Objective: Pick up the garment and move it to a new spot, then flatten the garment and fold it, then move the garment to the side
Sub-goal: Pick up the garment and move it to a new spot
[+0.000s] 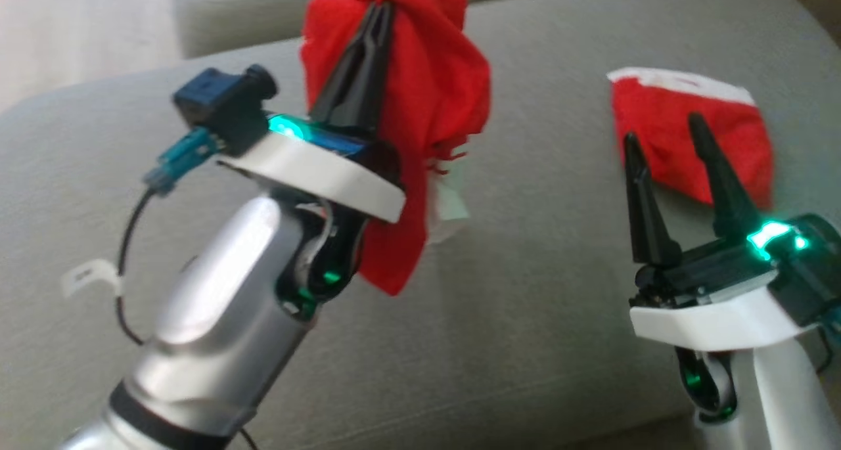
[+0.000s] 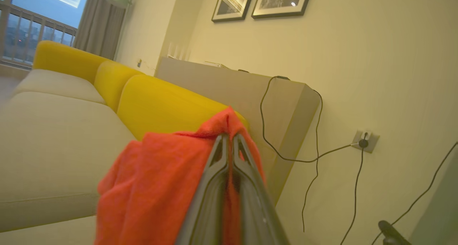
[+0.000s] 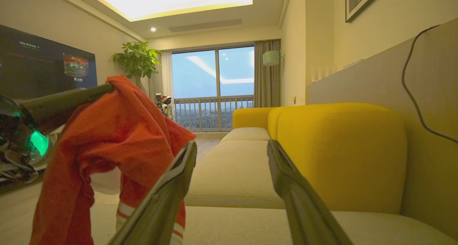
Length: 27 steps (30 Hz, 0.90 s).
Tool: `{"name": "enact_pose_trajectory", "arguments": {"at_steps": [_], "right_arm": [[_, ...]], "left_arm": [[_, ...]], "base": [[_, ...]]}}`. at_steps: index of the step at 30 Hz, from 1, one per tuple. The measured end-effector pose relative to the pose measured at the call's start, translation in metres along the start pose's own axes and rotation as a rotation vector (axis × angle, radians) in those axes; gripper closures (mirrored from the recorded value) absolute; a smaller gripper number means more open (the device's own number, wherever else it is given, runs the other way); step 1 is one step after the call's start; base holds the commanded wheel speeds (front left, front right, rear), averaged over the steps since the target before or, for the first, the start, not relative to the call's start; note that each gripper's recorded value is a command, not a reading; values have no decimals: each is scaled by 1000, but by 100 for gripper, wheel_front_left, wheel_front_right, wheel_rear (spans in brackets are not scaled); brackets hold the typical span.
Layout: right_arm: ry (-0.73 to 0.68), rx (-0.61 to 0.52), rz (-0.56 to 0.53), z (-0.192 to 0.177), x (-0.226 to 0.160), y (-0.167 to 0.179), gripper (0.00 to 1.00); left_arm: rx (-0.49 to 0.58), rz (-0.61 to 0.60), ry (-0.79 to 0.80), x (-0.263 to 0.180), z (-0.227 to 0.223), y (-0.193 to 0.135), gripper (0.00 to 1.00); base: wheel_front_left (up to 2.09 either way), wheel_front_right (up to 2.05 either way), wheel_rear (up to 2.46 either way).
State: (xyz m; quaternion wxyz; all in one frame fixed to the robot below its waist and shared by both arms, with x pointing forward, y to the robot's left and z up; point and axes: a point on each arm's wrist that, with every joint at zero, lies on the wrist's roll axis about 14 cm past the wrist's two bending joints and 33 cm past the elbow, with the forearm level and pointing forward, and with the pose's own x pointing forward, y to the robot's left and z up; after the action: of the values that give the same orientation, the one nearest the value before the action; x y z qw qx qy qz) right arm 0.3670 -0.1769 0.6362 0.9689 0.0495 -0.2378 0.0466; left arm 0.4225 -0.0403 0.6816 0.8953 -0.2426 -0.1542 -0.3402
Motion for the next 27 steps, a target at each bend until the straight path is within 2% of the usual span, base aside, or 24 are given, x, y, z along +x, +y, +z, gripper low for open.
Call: {"name": "enact_pose_trajectory", "arguments": {"at_steps": [6, 13, 15, 17, 20, 27], "right_arm": [[22, -31, -90, -2, -10, -30, 0], [116, -35, -161, -29, -23, -52, 0], [146, -32, -166, -38, -26, -53, 0], [178, -24, -166, -49, -28, -52, 0], [206, 1, -162, -60, -29, -49, 0], [237, 41, -158, -75, -28, -46, 0]], "left_arm": [[11, -52, 82, 27, -52, -10, 100], [113, -37, 355, 4, -157, 22, 99], [159, -35, 433, -11, -182, 31, 0], [209, -31, 490, -23, -196, 40, 0], [225, -5, 498, -27, -195, 51, 0], [275, 65, 373, -19, -144, 71, 0]], "base": [[0, 0, 0], [0, 0, 0], [0, 0, 0], [0, 0, 0], [0, 0, 0], [0, 0, 0]]}}
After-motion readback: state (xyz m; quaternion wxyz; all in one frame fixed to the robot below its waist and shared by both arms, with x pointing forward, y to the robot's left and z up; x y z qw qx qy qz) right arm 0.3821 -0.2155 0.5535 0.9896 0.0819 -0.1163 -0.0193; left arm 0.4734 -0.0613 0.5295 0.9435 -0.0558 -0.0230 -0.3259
